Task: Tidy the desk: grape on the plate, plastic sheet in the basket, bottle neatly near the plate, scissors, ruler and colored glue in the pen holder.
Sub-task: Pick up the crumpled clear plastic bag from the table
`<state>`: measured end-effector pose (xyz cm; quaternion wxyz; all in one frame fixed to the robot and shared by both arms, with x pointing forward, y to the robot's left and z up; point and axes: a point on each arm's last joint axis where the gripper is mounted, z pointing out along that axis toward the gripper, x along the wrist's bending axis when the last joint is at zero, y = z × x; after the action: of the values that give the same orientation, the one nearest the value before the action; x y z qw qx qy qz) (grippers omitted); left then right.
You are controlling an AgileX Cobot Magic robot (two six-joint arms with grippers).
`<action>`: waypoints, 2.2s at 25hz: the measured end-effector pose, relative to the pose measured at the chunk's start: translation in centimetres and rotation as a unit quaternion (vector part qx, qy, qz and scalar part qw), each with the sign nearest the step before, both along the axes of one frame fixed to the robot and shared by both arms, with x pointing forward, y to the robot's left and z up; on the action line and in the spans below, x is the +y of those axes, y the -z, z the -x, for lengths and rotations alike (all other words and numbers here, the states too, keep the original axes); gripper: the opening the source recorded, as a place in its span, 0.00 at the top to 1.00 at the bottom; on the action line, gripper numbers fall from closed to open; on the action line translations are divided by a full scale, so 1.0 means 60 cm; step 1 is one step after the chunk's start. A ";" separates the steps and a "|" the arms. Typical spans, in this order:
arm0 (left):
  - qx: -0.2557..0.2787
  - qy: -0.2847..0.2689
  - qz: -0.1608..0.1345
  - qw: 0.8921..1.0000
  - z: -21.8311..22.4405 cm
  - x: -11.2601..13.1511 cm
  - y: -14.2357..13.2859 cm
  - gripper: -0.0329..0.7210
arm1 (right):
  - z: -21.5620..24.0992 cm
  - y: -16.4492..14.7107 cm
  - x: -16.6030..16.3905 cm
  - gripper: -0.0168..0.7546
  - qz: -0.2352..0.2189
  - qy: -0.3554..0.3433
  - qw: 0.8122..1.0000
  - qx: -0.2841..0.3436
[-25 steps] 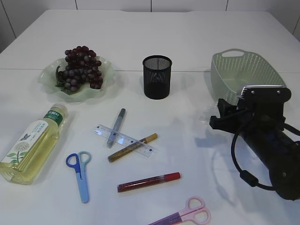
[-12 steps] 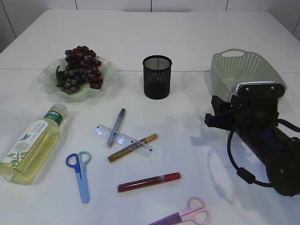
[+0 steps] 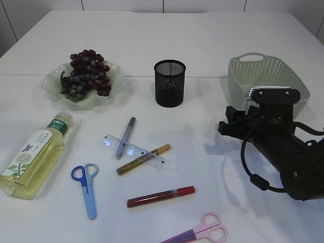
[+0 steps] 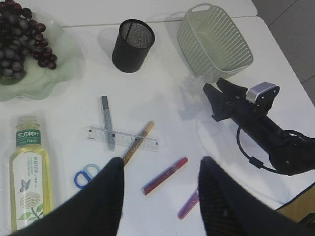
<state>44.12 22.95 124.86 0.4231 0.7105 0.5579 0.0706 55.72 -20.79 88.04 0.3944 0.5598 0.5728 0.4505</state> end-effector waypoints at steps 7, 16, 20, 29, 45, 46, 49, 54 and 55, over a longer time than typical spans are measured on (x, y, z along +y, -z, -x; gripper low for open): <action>-0.001 0.001 -0.001 1.000 0.000 0.000 0.000 0.48 | -0.005 0.017 0.002 0.38 0.004 0.001 1.000 0.013; -0.002 0.002 -0.002 1.000 0.000 0.000 0.000 0.48 | -0.020 0.034 0.005 0.38 0.002 0.010 1.000 0.019; -0.004 0.005 -0.005 1.000 0.000 0.000 0.000 0.48 | -0.022 0.036 0.002 0.38 0.000 0.023 1.000 0.021; -0.005 0.006 -0.005 1.000 0.000 0.000 0.000 0.48 | -0.039 0.036 0.007 0.38 -0.004 0.025 1.000 0.010; -0.005 0.006 -0.005 1.000 0.000 0.000 0.000 0.48 | -0.039 0.036 0.007 0.38 -0.004 0.025 1.000 0.010; -0.005 0.006 -0.005 1.000 0.000 0.000 0.000 0.48 | -0.039 0.036 0.007 0.38 -0.004 0.025 1.000 0.010; -0.005 0.006 -0.005 1.000 0.000 0.000 0.000 0.48 | -0.039 0.036 0.007 0.38 -0.004 0.025 1.000 0.010; -0.005 0.006 -0.004 1.000 0.000 0.000 0.000 0.48 | -0.039 0.036 0.007 0.38 -0.004 0.025 1.000 0.010; -0.005 0.007 -0.004 1.000 0.000 0.000 0.000 0.48 | -0.039 0.036 0.007 0.39 -0.004 0.025 1.000 0.010</action>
<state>44.11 22.92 124.88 0.4236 0.7154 0.5509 0.0731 58.06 -20.35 85.90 0.3978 0.5799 0.5609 0.4369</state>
